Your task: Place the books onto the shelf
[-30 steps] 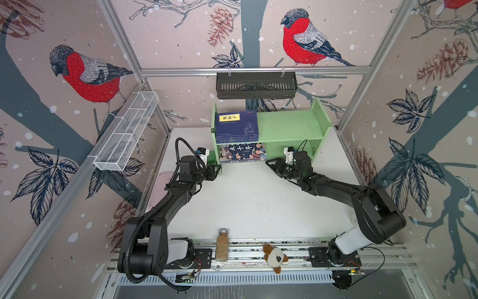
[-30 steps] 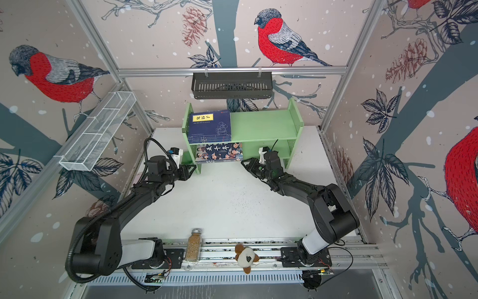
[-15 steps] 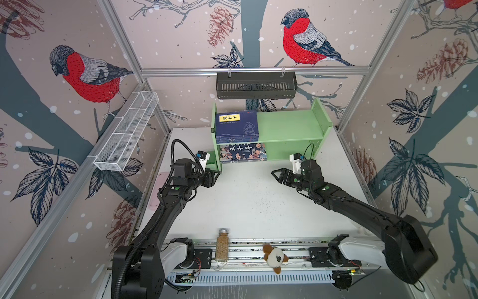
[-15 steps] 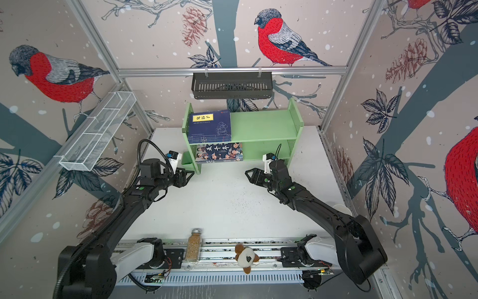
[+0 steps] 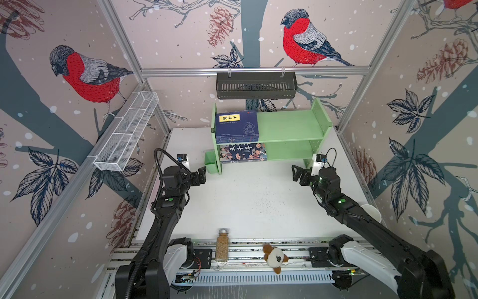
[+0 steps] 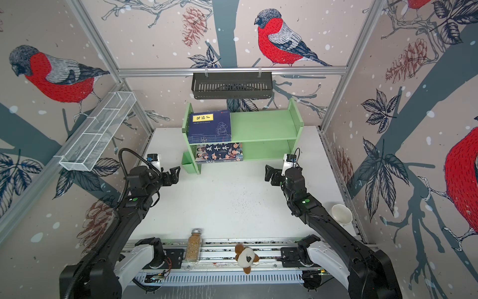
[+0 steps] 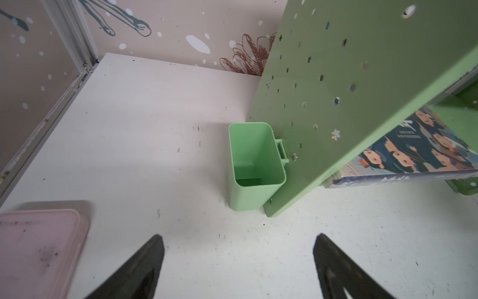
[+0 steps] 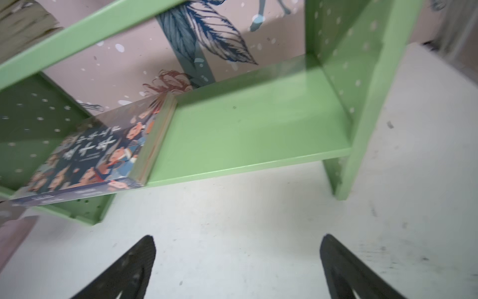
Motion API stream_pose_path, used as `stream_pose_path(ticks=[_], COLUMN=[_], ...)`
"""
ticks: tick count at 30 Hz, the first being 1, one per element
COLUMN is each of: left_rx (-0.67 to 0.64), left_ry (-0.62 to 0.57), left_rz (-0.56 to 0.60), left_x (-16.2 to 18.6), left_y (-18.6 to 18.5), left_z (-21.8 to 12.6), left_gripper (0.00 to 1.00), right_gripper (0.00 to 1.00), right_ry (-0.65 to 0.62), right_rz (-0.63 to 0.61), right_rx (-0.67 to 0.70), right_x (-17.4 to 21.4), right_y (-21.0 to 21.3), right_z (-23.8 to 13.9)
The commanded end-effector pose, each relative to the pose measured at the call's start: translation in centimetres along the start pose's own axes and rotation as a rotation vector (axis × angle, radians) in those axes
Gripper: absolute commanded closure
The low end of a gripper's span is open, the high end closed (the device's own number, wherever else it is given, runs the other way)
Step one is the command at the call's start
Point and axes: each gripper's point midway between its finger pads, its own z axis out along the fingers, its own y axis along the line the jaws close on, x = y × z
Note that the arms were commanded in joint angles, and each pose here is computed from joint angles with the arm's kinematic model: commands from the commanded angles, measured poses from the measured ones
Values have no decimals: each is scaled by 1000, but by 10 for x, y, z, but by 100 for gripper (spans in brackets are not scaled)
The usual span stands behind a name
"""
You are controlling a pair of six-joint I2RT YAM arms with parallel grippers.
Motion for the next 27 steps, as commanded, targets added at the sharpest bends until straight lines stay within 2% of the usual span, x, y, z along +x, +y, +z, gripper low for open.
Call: stream_pose_path(ticks=[1,4,7,10,17,21,27], left_rx=[-55,-44,-53,-57,-40,-45,-42], left_ry=[-154,-185,-220,-285,-356,-392,-470], left_rz=[-31,41,69,75,74,96,123], left_x=[-23,-15,-4,4,14,13,9], left_y=[14,14,21,26,25,26,23], left_z=[-1,1,3,3,-1,-5,-15], left_gripper=[3,3,3,3,2,2,2], right_gripper=[0,0,0,0,0,0,0], right_ry=[-214,-260,-308,-321,-396,-377,-438], right_rz=[-70,-60,-68,-72,-55,-137,-147], right_rx=[172,249,364,424,347,307,309], right_x=[-39,-43,-39,-28,-6,-8,-8], right_y=[-38,-70,-108,-135,-143,-134,-135], right_z=[-8,-11,-17,-21,-25,-14,-24])
